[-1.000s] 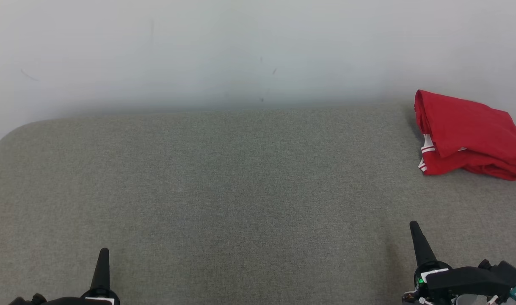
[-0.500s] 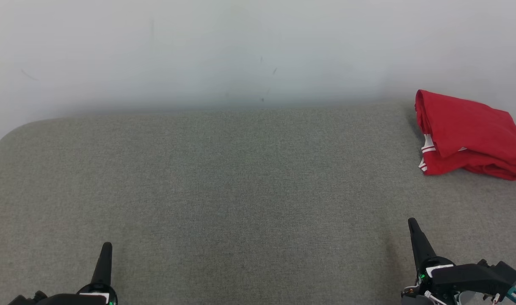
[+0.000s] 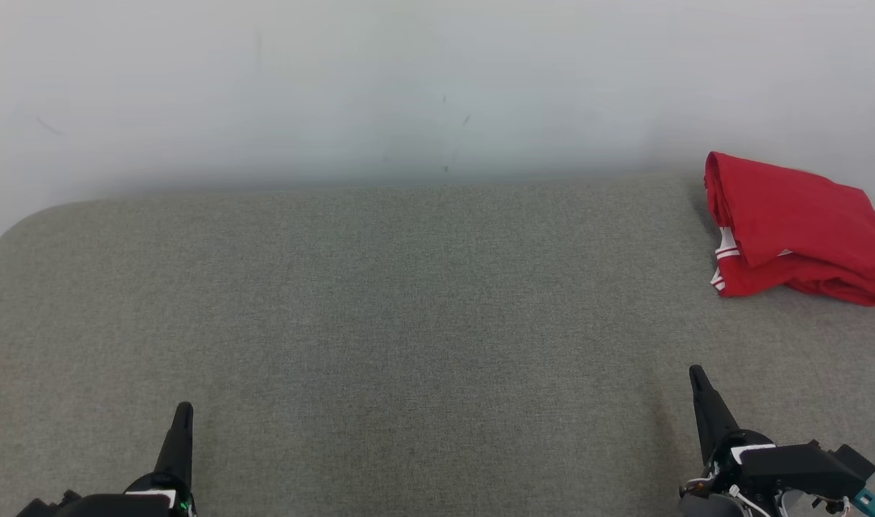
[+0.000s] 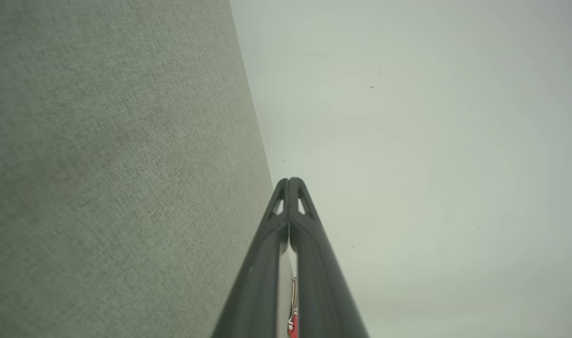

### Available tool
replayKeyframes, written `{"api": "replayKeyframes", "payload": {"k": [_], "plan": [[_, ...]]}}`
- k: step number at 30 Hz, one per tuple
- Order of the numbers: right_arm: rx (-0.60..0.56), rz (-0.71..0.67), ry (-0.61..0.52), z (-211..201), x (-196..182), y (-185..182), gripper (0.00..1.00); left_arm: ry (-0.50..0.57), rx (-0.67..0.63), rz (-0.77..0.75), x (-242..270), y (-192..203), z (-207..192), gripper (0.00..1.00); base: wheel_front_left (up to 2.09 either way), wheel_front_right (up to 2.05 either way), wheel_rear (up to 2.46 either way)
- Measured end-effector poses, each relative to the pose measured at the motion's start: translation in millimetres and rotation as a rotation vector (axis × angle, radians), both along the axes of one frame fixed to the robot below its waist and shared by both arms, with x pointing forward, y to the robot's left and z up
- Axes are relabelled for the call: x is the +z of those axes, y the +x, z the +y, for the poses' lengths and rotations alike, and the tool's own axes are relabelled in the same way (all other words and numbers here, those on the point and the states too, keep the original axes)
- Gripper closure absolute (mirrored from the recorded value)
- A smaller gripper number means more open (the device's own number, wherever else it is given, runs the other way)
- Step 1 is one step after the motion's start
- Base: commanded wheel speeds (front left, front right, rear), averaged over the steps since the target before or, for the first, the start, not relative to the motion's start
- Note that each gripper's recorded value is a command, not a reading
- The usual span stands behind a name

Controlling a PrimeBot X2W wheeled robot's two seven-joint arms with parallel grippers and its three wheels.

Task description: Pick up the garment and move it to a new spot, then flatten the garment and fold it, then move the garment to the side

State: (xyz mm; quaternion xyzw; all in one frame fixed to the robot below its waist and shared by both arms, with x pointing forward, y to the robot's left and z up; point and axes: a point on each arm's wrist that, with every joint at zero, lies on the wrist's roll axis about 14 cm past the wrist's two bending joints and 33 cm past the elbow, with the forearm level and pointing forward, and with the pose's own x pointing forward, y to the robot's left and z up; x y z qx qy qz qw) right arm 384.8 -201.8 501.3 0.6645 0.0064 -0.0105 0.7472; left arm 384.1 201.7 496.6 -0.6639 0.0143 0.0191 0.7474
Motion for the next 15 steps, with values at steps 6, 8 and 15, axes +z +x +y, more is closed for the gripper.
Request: {"api": "replayKeyframes", "payload": {"k": [6, 8, 15], "plan": [[0.001, -0.007, 0.045, 0.2, 1.7, 1.4, 1.00, -0.050, -0.003, -0.017, 3.5, 1.6, -0.7, 1.00, 0.00, 0.00, 0.00], [0.003, -0.011, 0.062, 0.7, 2.9, 2.3, 1.00, -0.062, -0.003, -0.022, 4.7, 2.4, -0.9, 1.00, 0.00, 0.00, 0.00], [0.005, -0.019, 0.117, 1.2, 4.3, 3.3, 1.00, -0.118, -0.009, -0.038, 7.7, 3.5, -2.0, 1.00, 0.00, 0.00, 0.00]]}}
